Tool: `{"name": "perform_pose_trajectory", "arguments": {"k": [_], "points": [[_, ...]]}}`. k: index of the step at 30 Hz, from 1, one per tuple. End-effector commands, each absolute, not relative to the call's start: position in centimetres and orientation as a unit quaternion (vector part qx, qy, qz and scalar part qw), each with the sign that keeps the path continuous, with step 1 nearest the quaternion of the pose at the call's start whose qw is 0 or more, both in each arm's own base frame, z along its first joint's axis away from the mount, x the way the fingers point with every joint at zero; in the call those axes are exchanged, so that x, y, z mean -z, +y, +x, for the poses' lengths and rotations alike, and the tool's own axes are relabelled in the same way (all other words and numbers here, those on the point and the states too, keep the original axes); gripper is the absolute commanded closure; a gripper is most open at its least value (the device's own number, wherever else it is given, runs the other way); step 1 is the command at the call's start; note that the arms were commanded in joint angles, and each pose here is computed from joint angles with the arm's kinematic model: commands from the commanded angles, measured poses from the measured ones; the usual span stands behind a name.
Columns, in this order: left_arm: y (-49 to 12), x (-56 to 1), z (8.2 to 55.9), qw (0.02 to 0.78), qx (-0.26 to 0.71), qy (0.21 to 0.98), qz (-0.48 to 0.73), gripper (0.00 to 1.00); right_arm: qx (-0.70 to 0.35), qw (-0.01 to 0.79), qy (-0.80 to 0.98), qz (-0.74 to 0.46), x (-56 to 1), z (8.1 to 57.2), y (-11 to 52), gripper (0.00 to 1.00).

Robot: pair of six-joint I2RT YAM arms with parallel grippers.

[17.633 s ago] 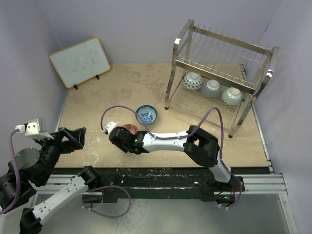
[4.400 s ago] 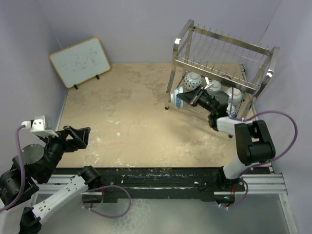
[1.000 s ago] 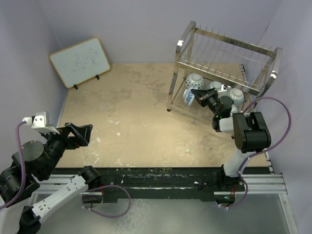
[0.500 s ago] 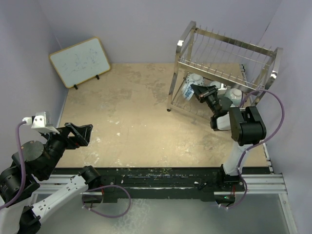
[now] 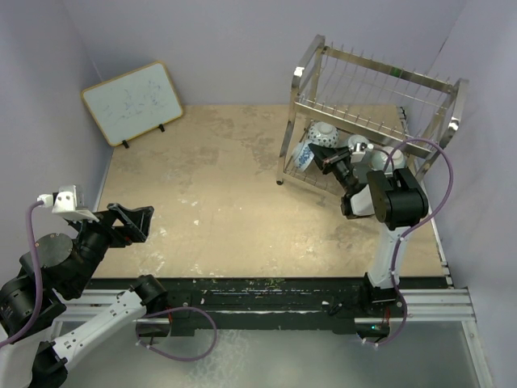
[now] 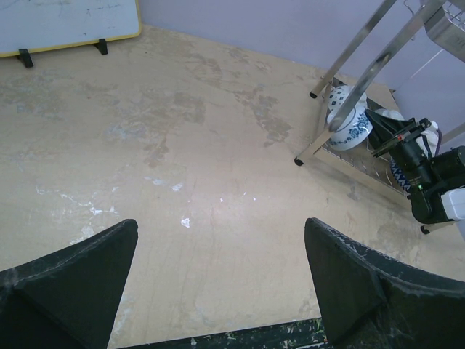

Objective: Load the bowls into the dish rack

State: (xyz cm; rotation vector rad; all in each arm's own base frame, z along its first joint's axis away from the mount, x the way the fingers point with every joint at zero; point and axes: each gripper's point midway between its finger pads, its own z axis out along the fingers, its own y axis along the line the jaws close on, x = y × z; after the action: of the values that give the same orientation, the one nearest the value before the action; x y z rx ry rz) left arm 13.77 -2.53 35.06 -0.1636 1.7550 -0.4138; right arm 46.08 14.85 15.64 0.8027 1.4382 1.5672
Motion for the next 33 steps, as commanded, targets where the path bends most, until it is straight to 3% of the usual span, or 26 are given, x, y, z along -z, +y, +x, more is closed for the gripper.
{"name": "perform_pose_trajectory", "arguments": {"k": [1, 15, 25, 33], "points": [[-2.8, -36.3, 14.1, 0.629, 0.184, 0.753, -0.067, 0.01, -0.673, 0.493, 0.492, 0.249, -22.0, 44.9, 14.4, 1.0], [-2.6, -36.2, 14.0, 0.628, 0.184, 0.753, -0.068, 0.01, -0.597, 0.513, 0.532, 0.312, -19.1, 44.0, 11.9, 0.91], [-2.6, -35.9, 13.9, 0.627, 0.184, 0.754, -0.068, 0.01, -0.55, 0.528, 0.558, 0.327, -18.6, 43.7, 10.1, 0.63], [-2.4, -35.7, 13.8, 0.627, 0.182, 0.754, -0.069, 0.01, -0.522, 0.53, 0.566, 0.355, -17.3, 43.1, 8.8, 0.56]]}}
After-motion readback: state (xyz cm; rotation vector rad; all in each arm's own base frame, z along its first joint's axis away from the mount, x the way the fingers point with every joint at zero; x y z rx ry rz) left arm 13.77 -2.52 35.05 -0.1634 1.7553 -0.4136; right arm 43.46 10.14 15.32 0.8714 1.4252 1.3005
